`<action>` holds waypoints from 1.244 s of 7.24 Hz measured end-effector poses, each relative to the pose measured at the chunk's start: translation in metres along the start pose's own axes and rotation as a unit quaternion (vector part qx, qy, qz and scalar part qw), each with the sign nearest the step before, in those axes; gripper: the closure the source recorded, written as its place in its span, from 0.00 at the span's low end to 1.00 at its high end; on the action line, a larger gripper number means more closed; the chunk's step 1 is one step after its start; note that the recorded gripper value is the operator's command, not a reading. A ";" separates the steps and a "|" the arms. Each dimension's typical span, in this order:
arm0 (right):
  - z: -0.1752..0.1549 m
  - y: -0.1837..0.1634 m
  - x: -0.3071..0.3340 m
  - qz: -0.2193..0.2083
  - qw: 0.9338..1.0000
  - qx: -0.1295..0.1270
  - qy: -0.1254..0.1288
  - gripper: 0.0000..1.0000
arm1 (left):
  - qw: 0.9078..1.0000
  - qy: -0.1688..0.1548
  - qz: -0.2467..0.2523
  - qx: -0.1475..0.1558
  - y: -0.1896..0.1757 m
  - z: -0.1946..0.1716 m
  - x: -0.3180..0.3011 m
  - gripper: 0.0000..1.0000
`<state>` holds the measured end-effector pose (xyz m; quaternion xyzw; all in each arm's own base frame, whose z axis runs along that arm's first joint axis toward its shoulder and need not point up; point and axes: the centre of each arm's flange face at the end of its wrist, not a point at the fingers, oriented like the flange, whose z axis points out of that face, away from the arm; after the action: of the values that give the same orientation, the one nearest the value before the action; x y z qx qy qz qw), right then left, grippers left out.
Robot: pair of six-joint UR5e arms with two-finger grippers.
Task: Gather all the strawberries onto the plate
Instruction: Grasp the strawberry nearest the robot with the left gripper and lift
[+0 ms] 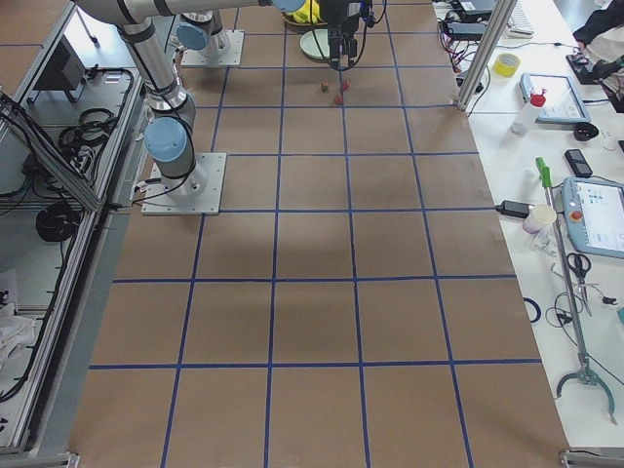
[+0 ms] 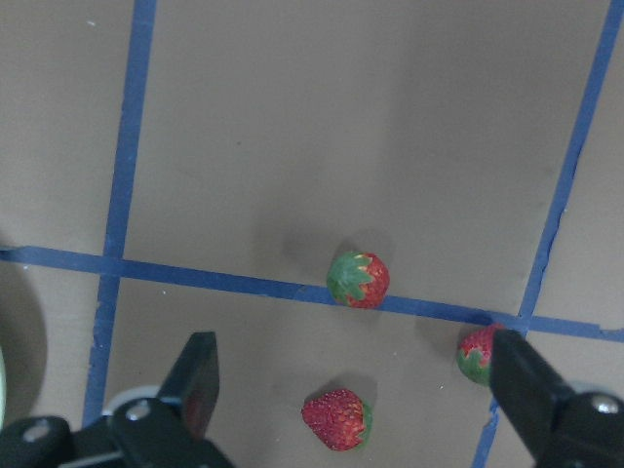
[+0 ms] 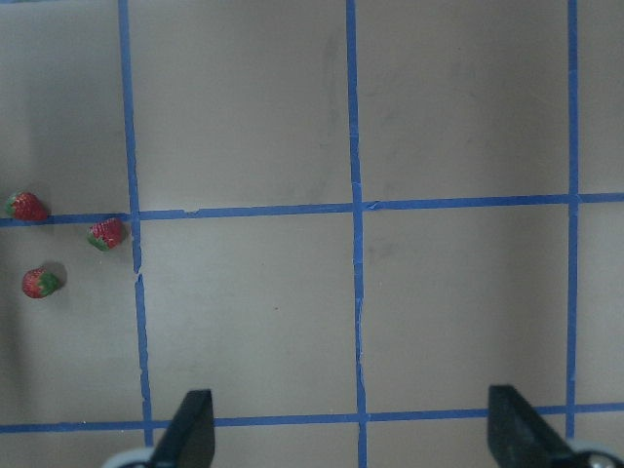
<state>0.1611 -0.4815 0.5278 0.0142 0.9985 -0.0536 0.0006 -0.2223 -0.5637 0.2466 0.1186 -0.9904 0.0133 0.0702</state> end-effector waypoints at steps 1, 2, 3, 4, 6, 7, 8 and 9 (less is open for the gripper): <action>-0.001 -0.002 0.000 0.000 1.000 0.009 0.000 0.00 | 1.000 -0.001 -0.006 -0.004 -0.003 0.017 0.001 0.04; -0.001 -0.003 0.000 0.000 1.000 0.012 -0.001 0.00 | 1.000 -0.004 -0.010 -0.011 -0.005 0.033 0.001 0.07; 0.001 -0.004 0.000 0.000 1.000 0.013 -0.001 0.00 | 1.000 -0.007 -0.012 -0.018 -0.006 0.047 0.000 0.11; 0.002 -0.005 0.000 0.000 1.000 0.013 -0.002 0.00 | 1.000 -0.009 -0.013 -0.025 -0.007 0.058 -0.001 0.32; 0.003 -0.006 0.000 -0.001 1.000 0.014 -0.003 0.00 | 0.999 -0.012 -0.015 -0.037 -0.008 0.075 -0.003 0.99; 0.003 -0.007 0.001 -0.003 1.000 0.014 -0.003 0.00 | 0.999 -0.013 -0.015 -0.041 -0.008 0.080 -0.003 1.00; 0.003 -0.008 0.001 -0.006 1.000 0.015 -0.002 0.00 | 0.999 -0.013 -0.014 -0.042 -0.008 0.082 -0.003 1.00; 0.002 -0.009 0.002 -0.007 1.000 0.016 -0.002 0.00 | 0.999 -0.013 -0.011 -0.041 -0.009 0.081 -0.002 1.00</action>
<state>0.1587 -0.4902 0.5266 0.0065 0.9975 -0.0698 0.0023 -0.2292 -0.5754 0.1662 0.1268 -0.9895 -0.0300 0.0626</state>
